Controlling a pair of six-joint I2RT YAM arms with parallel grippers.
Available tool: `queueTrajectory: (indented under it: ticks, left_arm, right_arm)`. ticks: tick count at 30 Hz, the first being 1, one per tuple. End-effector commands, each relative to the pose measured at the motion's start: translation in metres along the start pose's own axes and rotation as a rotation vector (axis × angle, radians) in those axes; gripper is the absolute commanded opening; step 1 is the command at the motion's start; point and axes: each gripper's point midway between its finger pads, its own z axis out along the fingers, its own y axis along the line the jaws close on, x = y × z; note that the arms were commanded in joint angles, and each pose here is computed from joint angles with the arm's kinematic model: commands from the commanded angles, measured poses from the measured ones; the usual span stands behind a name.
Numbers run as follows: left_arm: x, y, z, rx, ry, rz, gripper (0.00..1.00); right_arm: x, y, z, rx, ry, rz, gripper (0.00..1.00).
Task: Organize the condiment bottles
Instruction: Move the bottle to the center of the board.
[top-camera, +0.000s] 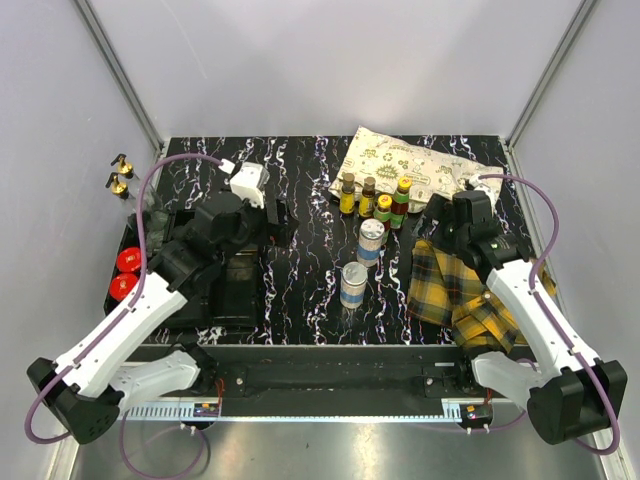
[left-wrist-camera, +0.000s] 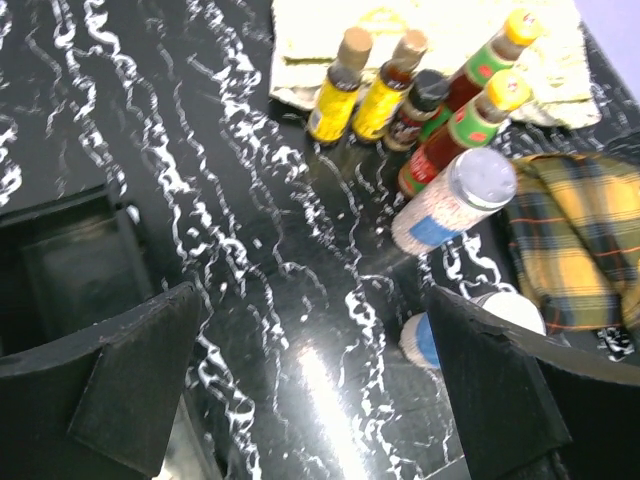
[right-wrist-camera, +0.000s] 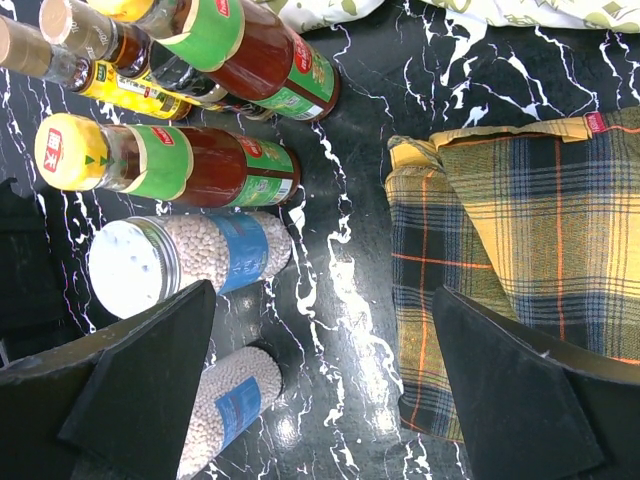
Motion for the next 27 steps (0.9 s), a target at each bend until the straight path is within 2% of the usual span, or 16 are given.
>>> queueTrajectory:
  ticks: [1, 6, 11, 16, 20, 27]
  left_arm:
    - [0.004, 0.013, -0.008, -0.057, -0.007, 0.028, 0.99]
    - [0.014, 0.018, -0.003, -0.064, 0.014, 0.073, 0.99]
    - [-0.008, 0.014, 0.001, -0.060, -0.026, 0.111, 0.99]
    - [-0.021, 0.008, 0.014, -0.040, -0.048, 0.146, 0.99]
    - [-0.013, 0.004, 0.038, -0.025, -0.023, 0.164, 0.99]
    - [-0.016, -0.010, 0.081, 0.016, -0.009, 0.179, 0.99]
  right_arm:
    - [-0.010, 0.009, -0.002, -0.031, -0.014, -0.018, 1.00]
    - [-0.021, 0.021, 0.003, -0.048, -0.018, 0.003, 0.99]
    - [-0.046, 0.050, -0.006, -0.128, -0.044, 0.011, 0.99]
    - [-0.064, 0.055, -0.004, -0.125, -0.096, -0.019, 0.99]
    - [-0.073, 0.057, -0.005, -0.120, -0.129, -0.033, 0.99]
    - [-0.068, 0.065, 0.016, -0.131, -0.070, -0.027, 0.99]
